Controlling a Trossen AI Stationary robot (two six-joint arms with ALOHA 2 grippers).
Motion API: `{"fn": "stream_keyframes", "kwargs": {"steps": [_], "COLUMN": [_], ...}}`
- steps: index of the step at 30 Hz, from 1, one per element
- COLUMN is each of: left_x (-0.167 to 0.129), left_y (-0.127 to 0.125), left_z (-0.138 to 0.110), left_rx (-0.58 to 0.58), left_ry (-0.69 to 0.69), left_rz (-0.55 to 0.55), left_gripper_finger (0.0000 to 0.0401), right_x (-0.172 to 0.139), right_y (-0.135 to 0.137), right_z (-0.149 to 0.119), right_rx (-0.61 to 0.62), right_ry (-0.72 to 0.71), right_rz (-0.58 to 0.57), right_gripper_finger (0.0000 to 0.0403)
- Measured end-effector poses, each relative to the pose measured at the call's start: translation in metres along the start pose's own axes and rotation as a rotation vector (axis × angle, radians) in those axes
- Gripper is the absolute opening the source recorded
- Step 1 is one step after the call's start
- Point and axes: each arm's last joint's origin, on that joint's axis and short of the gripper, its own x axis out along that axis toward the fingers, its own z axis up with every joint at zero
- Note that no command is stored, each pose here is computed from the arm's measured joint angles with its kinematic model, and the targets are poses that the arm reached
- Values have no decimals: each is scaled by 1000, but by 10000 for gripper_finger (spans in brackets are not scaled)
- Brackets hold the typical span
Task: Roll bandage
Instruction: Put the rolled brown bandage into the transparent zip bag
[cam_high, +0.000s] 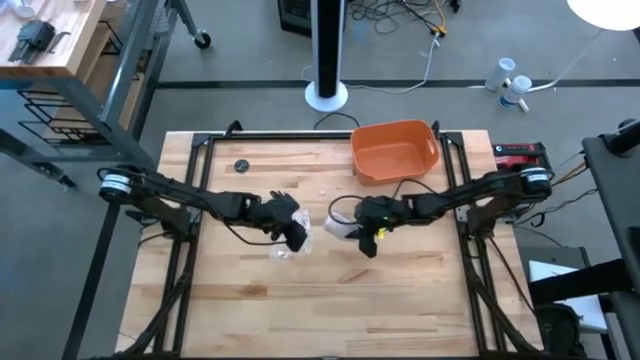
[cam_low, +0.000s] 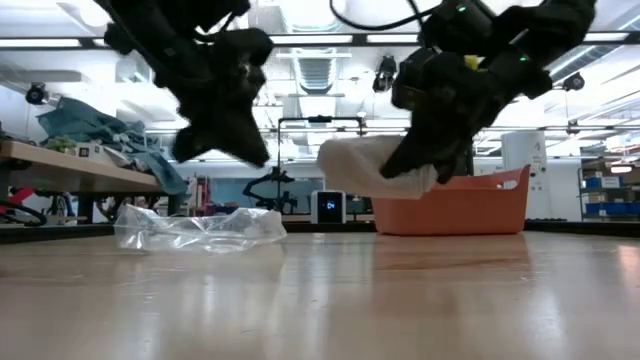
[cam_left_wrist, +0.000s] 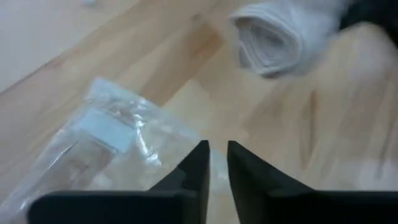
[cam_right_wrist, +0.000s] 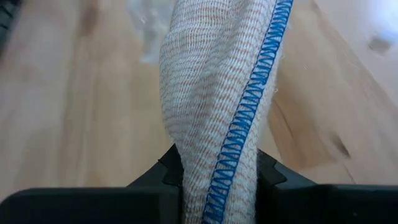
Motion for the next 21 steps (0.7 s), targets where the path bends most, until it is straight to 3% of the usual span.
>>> {"fn": "stream_keyframes", "kwargs": {"steps": [4,6,10,13,15,17,20,21], "left_x": [3,10,31,42,51,51,63,63], "left_y": [-5,-21,-32,-31,-42,-38,-51,-48], "left_z": [5,17,22,20,28,25,34,33], "left_rx": [-57,-71,-64,-25,-12,29,63,81], "left_ry": [43,0,75,209,228,339,324,360], "left_rz": [127,77,149,304,314,449,446,493], "left_gripper_finger": [91,113,154,179,192,201,206,206], "right_x": [-15,-26,-41,-46,-49,-47,-49,-48], "right_y": [0,1,1,3,1,2,0,1], "right_z": [-3,-1,-3,-1,-7,-5,-10,-8], "right_rx": [24,27,48,57,66,68,76,78], "right_ry": [-46,-76,-116,-161,-137,-160,-143,-157], "right_rz": [2,-6,-10,6,-5,-12,-27,-21], "right_gripper_finger": [81,81,81,81,81,81,81,81]}}
